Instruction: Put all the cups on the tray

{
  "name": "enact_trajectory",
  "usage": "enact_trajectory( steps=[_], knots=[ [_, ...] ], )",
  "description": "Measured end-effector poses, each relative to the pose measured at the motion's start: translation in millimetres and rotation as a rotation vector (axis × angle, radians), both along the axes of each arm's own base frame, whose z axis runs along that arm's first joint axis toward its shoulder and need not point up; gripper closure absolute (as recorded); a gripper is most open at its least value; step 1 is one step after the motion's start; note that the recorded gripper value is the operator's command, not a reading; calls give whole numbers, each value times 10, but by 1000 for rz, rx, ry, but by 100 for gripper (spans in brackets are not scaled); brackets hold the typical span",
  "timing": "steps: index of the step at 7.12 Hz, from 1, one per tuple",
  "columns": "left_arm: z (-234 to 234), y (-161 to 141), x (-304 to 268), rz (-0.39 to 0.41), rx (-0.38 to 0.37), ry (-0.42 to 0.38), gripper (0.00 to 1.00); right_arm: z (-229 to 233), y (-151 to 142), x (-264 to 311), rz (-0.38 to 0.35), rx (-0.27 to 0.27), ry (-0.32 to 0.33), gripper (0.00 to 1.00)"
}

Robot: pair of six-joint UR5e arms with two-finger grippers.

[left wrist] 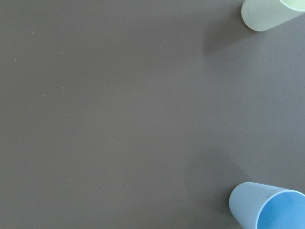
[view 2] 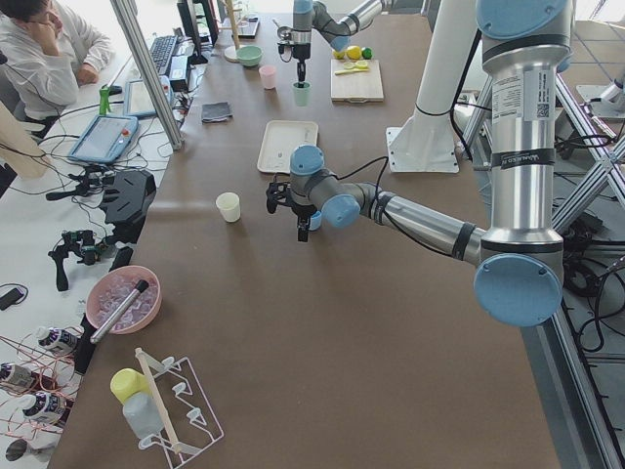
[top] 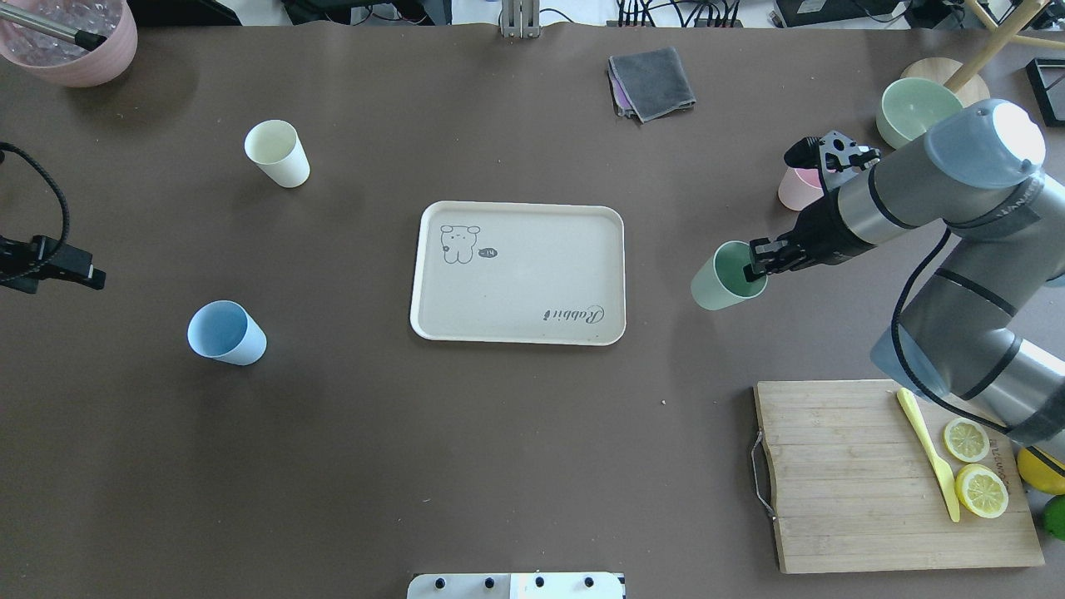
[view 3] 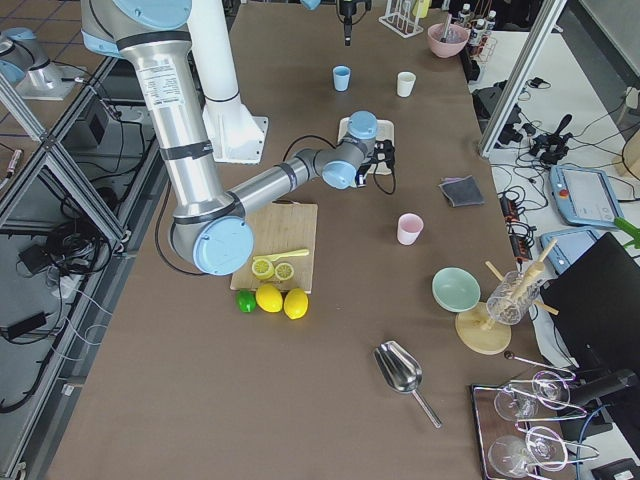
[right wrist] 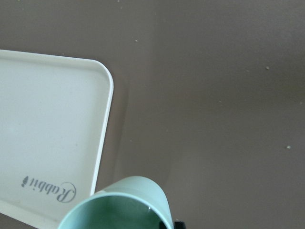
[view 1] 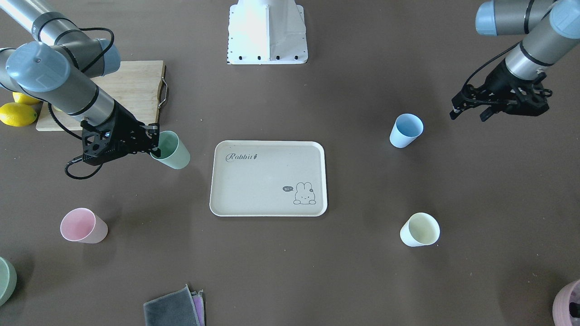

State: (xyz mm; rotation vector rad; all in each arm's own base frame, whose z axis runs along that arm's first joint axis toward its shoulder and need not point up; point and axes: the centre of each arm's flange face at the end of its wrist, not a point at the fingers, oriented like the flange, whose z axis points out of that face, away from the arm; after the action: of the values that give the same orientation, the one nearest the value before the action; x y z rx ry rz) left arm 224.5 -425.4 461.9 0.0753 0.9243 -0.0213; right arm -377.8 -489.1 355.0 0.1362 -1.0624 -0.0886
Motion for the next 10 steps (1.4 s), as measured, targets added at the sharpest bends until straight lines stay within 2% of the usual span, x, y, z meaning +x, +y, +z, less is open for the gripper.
enact_trajectory(
  steps=[3,4,5,7,10],
  knots=[
    [-218,10,709,8,6,0,16,-367,53,-474,39,-16,-6,100],
    [-233,-30,800,10,8,-1,36,-428,90,-595,47,-18,-6,100],
    [-188,-52,843,12,3,-8,64,-462,134,-688,54,-22,-6,100],
    [-110,-50,855,13,-7,-19,100,-548,189,-790,63,-35,-15,100],
    [-178,-47,870,17,-8,-6,100,-622,212,-885,65,-31,-18,100]
  ],
)
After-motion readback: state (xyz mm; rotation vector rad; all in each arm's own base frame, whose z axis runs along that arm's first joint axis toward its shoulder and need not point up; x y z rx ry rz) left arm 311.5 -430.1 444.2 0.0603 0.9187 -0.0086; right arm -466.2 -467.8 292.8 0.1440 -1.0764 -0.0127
